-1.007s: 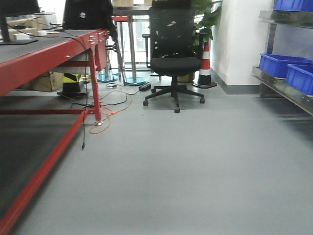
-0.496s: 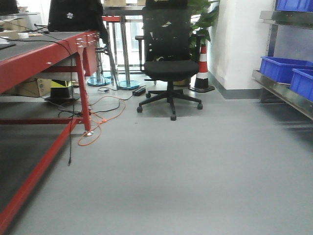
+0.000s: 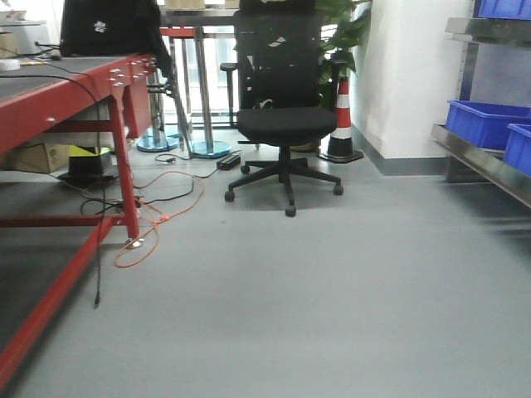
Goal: Stack two boxes on right shelf middle
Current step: 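Hold the boxes with both grippers while driving to the steel shelf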
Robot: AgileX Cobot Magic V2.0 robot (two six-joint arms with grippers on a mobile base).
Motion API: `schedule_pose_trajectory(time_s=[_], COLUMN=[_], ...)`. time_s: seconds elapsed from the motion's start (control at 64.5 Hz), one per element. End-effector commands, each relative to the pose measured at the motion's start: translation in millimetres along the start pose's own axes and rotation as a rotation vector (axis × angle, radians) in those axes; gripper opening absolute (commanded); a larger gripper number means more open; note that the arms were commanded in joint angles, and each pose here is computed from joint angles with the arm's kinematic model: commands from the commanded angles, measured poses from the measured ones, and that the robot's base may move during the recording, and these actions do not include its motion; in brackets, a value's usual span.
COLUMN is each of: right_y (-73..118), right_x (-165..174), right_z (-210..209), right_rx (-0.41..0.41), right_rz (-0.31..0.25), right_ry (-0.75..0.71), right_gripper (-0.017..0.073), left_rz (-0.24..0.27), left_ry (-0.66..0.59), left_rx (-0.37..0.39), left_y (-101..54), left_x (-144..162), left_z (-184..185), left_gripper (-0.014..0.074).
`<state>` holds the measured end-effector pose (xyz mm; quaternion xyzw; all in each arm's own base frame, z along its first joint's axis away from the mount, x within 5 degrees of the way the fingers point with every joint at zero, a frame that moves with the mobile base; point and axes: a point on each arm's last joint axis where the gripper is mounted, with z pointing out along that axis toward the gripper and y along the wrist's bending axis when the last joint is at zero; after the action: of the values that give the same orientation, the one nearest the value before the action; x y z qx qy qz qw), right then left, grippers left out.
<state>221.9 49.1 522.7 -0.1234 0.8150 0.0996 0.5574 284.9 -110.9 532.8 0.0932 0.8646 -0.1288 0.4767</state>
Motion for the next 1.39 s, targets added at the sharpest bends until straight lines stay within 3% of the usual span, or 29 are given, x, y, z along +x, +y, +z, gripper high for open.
schedule_pose_trajectory(time_s=[0.0,0.573,1.379], right_y=[-1.4,-1.8,-1.8], right_x=[-8.4,-8.1,-8.1], right_z=[-8.6,-6.0,-6.0], right_rx=[0.025,0.025,0.025], right_rz=[-0.023,-0.022,-0.022], right_ry=[-0.081,-0.075,-0.075], right_gripper=[-0.0154,-0.0154,-0.0154], left_rz=[0.002,0.002,0.004], left_ry=[-0.065,-0.136,-0.137], left_rx=[0.001,0.012,0.004], left_y=[-0.6,-1.6,-0.4], left_x=[-6.1,-12.6,-12.8], left_z=[-8.0,-7.7,-7.7], left_gripper=[-0.0111,-0.0111,-0.0111])
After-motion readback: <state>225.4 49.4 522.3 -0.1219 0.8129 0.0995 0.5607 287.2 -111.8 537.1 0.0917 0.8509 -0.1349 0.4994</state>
